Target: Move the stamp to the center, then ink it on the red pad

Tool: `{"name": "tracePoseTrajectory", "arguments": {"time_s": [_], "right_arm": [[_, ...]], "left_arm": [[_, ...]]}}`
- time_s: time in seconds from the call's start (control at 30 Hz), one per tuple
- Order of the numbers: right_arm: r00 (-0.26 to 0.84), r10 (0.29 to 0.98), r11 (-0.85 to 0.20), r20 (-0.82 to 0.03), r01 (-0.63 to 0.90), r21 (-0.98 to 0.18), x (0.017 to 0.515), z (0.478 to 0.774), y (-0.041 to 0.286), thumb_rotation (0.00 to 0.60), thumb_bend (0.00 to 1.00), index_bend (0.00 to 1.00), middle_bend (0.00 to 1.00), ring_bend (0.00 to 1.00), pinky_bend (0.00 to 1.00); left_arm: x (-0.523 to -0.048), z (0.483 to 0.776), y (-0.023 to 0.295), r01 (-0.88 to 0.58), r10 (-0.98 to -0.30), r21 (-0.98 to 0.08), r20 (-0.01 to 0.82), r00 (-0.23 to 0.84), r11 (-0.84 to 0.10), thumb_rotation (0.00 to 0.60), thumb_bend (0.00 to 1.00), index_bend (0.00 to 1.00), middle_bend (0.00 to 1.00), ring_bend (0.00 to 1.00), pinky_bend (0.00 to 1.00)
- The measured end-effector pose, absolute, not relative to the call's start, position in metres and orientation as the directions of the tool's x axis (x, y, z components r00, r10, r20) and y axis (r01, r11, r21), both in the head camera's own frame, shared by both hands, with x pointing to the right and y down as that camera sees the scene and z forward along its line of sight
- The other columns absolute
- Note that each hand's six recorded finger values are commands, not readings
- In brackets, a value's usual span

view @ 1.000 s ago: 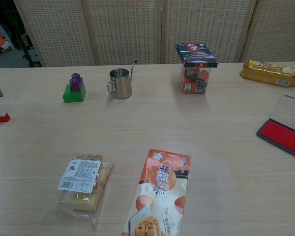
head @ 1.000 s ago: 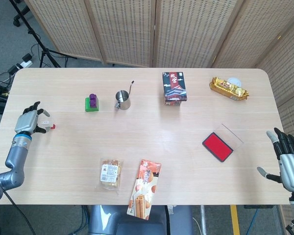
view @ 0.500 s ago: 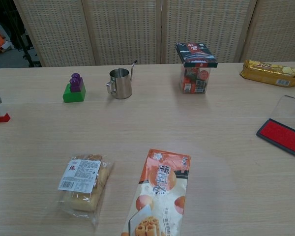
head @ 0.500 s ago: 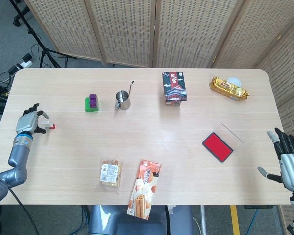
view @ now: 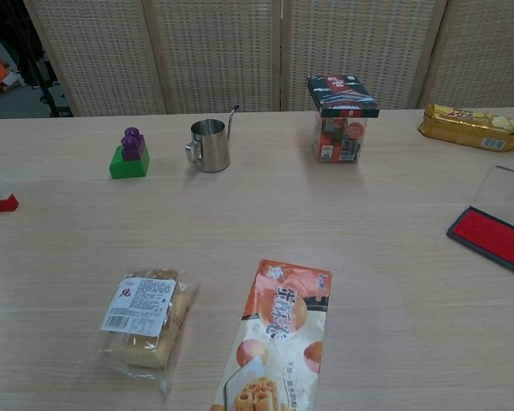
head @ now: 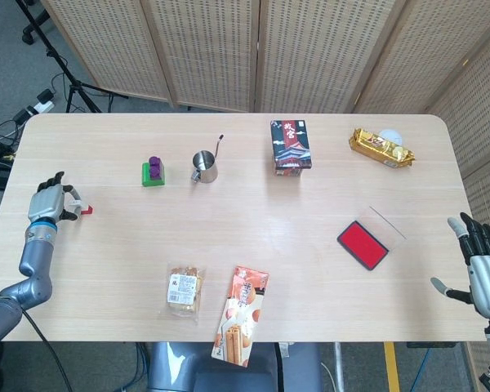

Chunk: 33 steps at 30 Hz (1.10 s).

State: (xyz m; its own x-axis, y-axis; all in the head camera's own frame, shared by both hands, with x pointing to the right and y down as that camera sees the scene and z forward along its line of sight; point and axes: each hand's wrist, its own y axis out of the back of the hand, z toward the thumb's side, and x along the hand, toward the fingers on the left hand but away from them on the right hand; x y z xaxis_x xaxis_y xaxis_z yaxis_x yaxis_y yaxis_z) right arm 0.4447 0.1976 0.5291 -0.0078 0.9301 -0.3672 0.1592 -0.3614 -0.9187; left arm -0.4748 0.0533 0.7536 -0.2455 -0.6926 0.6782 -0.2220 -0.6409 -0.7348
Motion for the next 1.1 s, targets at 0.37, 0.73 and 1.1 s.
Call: {"name": "tracePoseTrajectory", "arguments": {"time_s": [0.37,0.73,1.1], "right_arm": [[-0.006,0.931,-0.358,-0.365,0.176,-0.917,0.445,0.526,0.198,0.6,0.0,0.0,0.0,0.0,0.0],[-0.004,0.932,-0.354,-0.362,0.199,-0.914,0.448,0.522,0.197,0.6,0.0,0.0,0.0,0.0,0.0],[-0.008,0.93,-0.355,-0.367,0.235,-0.905,0.453,0.519,0.195,0.6,0.0,0.0,0.0,0.0,0.0]], "left_arm": [[-0.433,0.727,0.044,-0.257,-0.742,-0.745,0.658,-0.131,-0.615,0.6,0.39,0.54,0.0,0.0,0.0],[-0.3,0.673,0.044,-0.21,-0.791,-0.763,0.598,0.129,-0.611,0.6,0.39,0.54,0.0,0.0,0.0],[-0.164,0.681,0.059,-0.129,-0.745,-0.743,0.614,0.261,-0.657,0.6,0.39,0.54,0.0,0.0,0.0]]}}
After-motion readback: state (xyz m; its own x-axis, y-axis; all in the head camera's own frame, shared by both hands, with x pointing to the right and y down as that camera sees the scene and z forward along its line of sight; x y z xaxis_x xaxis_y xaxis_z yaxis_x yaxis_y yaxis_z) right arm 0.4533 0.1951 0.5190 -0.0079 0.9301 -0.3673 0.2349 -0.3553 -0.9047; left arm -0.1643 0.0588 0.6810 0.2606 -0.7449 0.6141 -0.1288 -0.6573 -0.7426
